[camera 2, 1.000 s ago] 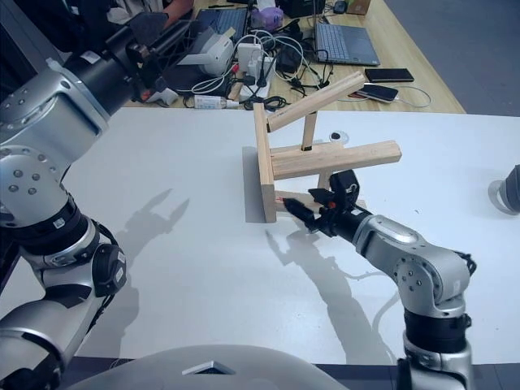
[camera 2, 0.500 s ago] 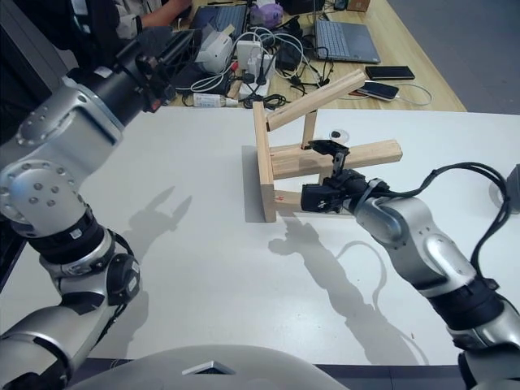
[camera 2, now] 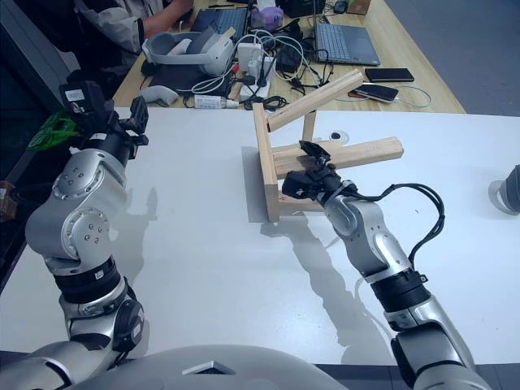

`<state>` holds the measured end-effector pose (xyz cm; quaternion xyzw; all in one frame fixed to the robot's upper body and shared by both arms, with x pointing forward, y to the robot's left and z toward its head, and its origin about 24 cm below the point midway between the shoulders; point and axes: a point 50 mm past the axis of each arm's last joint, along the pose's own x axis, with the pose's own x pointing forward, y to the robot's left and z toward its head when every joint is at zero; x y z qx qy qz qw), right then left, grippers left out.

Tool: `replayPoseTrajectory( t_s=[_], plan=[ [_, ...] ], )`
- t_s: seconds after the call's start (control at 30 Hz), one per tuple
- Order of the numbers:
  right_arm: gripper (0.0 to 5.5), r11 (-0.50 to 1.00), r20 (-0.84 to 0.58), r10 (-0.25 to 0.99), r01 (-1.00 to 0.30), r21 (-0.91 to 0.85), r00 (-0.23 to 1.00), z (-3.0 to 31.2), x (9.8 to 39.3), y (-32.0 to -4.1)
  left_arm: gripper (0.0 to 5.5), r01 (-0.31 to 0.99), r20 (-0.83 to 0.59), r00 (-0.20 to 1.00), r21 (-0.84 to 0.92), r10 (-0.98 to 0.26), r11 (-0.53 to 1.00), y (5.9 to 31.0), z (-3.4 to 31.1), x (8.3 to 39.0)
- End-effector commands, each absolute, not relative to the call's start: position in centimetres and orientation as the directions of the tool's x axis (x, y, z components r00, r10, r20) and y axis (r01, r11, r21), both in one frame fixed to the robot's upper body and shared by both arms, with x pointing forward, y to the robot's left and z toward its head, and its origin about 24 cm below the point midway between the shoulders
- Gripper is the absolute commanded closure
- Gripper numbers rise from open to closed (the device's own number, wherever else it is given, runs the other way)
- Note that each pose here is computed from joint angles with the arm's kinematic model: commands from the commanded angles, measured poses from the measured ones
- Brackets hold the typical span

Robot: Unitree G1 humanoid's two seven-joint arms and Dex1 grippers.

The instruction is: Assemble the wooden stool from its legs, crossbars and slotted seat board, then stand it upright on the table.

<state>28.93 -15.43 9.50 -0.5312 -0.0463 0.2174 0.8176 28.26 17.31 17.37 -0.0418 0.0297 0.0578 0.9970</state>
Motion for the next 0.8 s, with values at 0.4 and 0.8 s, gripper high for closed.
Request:
replayPoseTrajectory(
  t_s=[0.4,0.8],
  plan=[
    [2.56,0.759,-0.058,0.363,-0.332,-0.560,0.930,11.2,28.9,-14.5,2.71,-0.228,-0.121,0.968,-0.076,0.218,0.971,18.7,15.9,28.3],
    [2.59,0.922,-0.107,0.283,-0.301,-0.244,0.953,10.1,29.0,-15.8,2.71,-0.222,-0.081,0.973,-0.048,0.218,0.974,18.7,16.8,28.5]
  ],
)
